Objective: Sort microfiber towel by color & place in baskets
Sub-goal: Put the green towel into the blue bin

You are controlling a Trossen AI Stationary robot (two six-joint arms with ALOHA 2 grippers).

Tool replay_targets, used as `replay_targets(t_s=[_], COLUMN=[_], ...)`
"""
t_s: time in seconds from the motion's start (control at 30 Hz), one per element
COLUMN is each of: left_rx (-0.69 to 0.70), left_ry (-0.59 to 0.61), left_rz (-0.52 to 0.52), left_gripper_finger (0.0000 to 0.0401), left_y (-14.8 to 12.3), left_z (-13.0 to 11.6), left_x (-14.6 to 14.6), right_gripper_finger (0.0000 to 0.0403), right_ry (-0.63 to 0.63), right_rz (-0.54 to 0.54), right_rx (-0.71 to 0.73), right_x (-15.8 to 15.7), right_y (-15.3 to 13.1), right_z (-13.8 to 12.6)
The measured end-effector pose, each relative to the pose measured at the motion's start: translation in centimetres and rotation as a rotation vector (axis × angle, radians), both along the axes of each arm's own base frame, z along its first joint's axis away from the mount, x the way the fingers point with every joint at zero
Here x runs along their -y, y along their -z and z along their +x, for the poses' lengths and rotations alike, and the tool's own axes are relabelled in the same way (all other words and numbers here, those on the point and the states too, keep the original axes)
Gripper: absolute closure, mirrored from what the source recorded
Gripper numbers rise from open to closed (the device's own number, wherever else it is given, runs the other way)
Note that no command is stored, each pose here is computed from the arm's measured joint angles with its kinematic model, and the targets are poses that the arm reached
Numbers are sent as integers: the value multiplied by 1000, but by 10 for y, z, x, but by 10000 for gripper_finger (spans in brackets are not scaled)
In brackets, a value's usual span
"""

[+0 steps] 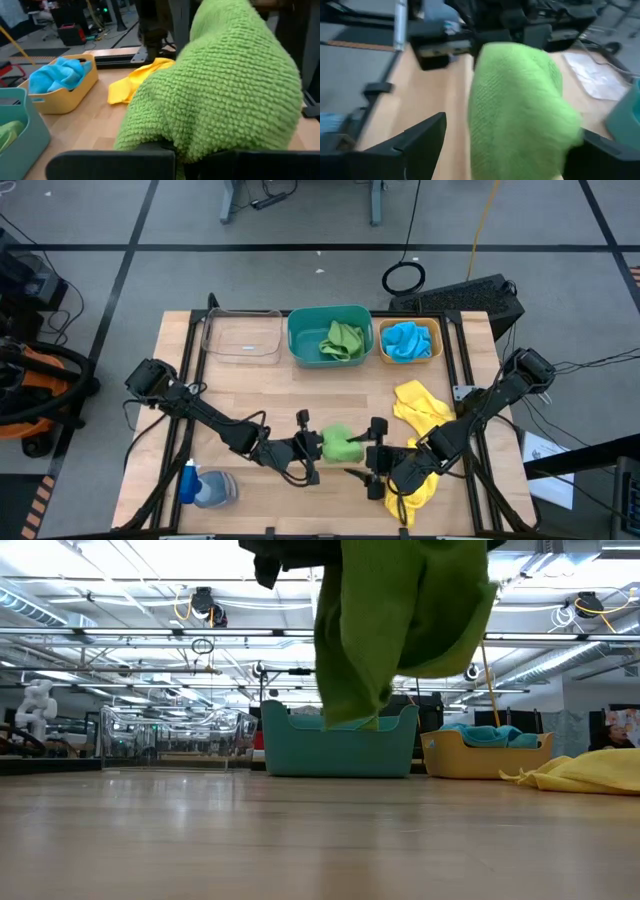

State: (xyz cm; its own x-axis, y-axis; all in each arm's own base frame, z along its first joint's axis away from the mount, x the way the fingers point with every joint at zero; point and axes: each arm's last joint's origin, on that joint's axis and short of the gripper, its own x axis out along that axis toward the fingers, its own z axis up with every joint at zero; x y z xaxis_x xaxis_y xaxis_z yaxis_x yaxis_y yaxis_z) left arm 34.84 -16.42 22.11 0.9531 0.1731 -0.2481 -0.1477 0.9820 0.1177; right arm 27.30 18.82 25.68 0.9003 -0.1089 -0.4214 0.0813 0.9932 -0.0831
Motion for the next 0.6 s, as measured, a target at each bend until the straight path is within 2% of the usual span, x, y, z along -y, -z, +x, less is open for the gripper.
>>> replay_targets(t_s=[0.27,0.4,0.47,0.6], left_rx=[18,62,67,59], left_ry=[-36,10,17,35], left_rz=[-12,-49,-54,-49], left_gripper_finger=[395,395,395,395], left_y=[-1,-6,-7,-6], left_z=[6,9,8,8], left_x=[-13,-12,-12,-11], right_gripper_finger=[78,78,79,96], right_ry=[95,162,168,160], right_rz=[-64,-138,-173,-168], right_rx=[-30,-34,-38,-25], right_x=[8,12,14,15], right_y=[22,33,35,35], right_z=[18,25,27,31])
